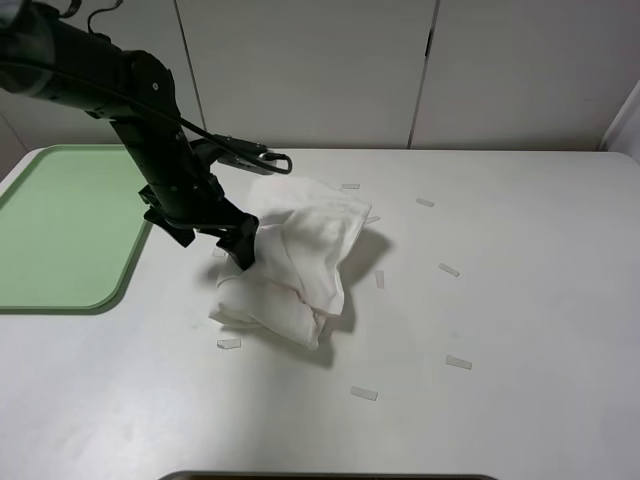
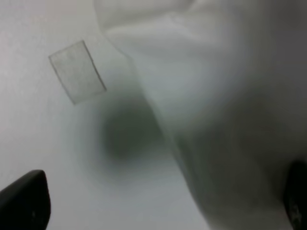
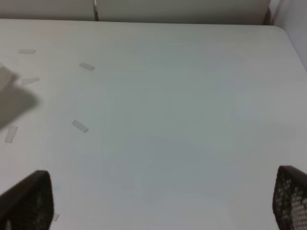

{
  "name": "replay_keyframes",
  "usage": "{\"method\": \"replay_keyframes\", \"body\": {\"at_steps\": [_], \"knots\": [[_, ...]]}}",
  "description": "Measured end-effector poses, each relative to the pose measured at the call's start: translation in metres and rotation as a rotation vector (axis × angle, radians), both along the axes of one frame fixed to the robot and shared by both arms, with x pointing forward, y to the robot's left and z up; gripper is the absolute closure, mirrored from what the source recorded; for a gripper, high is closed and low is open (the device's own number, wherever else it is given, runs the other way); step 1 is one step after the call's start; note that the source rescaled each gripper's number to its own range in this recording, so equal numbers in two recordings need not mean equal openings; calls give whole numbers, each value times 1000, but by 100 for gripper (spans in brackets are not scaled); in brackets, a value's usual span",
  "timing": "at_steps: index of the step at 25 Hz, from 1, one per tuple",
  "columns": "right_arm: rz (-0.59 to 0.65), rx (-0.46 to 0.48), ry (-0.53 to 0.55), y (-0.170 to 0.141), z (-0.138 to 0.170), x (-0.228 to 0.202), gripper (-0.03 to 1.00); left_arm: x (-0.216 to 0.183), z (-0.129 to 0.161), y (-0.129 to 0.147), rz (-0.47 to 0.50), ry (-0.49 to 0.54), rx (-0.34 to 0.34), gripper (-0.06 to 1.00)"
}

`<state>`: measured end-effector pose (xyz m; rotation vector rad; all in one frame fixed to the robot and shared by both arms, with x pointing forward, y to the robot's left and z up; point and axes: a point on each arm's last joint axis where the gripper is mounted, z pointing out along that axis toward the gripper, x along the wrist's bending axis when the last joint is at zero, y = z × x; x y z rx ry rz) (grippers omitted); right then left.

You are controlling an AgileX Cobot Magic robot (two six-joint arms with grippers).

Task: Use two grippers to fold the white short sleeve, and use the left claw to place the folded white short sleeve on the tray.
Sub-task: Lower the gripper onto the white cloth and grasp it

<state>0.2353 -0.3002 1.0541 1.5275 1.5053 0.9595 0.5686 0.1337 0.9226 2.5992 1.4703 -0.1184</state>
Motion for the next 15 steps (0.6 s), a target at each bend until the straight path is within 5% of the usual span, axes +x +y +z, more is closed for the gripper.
{"method": "replay_keyframes", "body": {"at_steps": [15], "knots": [[1, 2, 0, 0, 0, 0, -3, -9, -45, -47, 86, -51, -86, 0]]}}
